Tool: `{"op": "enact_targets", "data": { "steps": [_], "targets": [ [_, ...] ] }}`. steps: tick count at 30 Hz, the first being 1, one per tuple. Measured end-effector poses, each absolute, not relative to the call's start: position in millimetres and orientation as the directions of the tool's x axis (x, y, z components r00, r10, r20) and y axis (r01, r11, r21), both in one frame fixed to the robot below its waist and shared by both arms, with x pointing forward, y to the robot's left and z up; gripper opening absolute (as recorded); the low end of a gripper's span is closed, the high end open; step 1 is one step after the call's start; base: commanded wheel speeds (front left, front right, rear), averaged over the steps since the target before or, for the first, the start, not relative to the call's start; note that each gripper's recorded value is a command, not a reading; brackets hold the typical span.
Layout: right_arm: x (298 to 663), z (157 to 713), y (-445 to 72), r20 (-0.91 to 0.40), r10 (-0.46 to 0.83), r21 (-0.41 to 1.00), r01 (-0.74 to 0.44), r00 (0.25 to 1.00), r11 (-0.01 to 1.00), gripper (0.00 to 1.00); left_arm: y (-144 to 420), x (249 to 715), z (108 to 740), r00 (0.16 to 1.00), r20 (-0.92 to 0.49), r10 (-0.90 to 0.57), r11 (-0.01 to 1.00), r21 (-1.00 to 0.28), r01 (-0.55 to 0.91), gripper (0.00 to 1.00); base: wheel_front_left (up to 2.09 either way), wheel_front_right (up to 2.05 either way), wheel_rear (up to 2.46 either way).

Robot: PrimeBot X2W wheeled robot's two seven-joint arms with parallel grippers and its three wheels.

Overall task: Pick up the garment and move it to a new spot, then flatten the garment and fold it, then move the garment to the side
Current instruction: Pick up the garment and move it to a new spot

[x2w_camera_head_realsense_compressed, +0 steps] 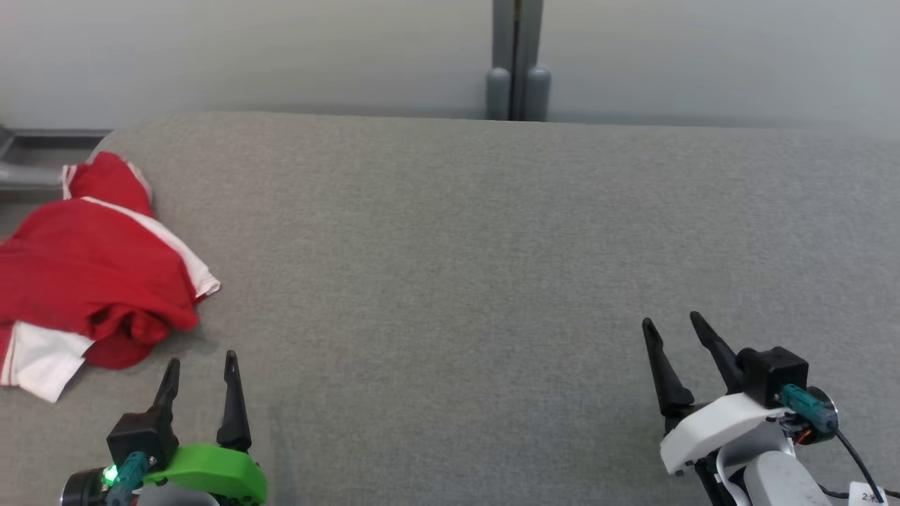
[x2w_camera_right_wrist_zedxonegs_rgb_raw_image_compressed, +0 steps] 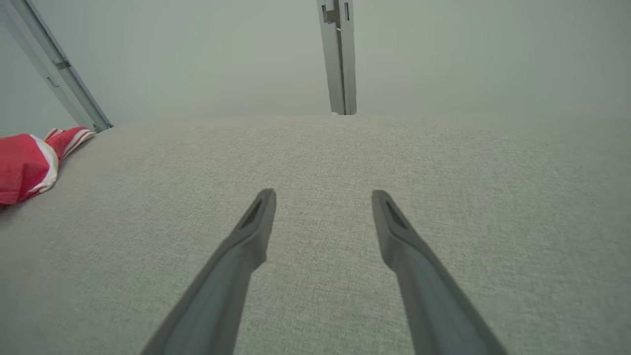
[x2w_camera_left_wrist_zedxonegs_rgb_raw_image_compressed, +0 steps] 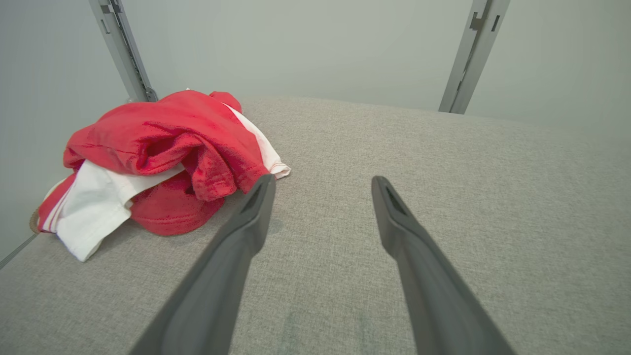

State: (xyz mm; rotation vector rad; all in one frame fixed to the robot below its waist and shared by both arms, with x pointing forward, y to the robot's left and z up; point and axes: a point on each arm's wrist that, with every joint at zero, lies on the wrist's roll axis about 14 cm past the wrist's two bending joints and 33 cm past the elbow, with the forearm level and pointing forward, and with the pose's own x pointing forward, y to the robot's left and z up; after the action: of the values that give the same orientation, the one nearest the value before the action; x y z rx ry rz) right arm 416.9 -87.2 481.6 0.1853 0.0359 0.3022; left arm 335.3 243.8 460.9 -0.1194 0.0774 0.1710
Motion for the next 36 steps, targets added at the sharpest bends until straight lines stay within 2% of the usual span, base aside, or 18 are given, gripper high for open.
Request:
{"op": "enact_targets", "data": {
  "steps": [7, 12, 20, 27, 36],
  "targets": [
    [425.1, 478.8, -15.7, -0.007, 0.485, 0.145, -0.479, 0.875, 0.866, 1.00, 295.1, 293.2, 449.8, 0.932, -0.122, 0.341, 0.934, -0.068, -0.351, 1.00, 0.00, 0.00, 0.00],
    [419.2, 471.5, 28.3, -0.020, 0.593, 0.131, -0.586, 0.805, 0.799, 1.00, 329.4, 249.0, 435.5, 0.860, -0.171, 0.480, 0.872, -0.014, -0.490, 1.00, 0.00, 0.00, 0.00],
    [412.8, 463.4, 66.5, -0.029, 0.683, 0.102, -0.678, 0.730, 0.728, 1.00, 359.0, 211.3, 431.9, 0.779, -0.185, 0.599, 0.793, 0.003, -0.609, 1.00, 0.00, 0.00, 0.00],
    [422.6, 451.9, 65.7, -0.047, 0.680, 0.092, -0.674, 0.732, 0.733, 1.00, 375.7, 235.2, 439.8, 0.777, -0.166, 0.608, 0.781, -0.055, -0.622, 1.00, 0.00, 0.00, 0.00],
    [449.6, 431.6, 58.0, -0.063, 0.655, 0.077, -0.650, 0.753, 0.756, 1.00, 404.6, 324.7, 476.8, 0.835, -0.081, 0.545, 0.834, -0.049, -0.549, 1.00, 0.00, 0.00, 0.00]
  ]
}}
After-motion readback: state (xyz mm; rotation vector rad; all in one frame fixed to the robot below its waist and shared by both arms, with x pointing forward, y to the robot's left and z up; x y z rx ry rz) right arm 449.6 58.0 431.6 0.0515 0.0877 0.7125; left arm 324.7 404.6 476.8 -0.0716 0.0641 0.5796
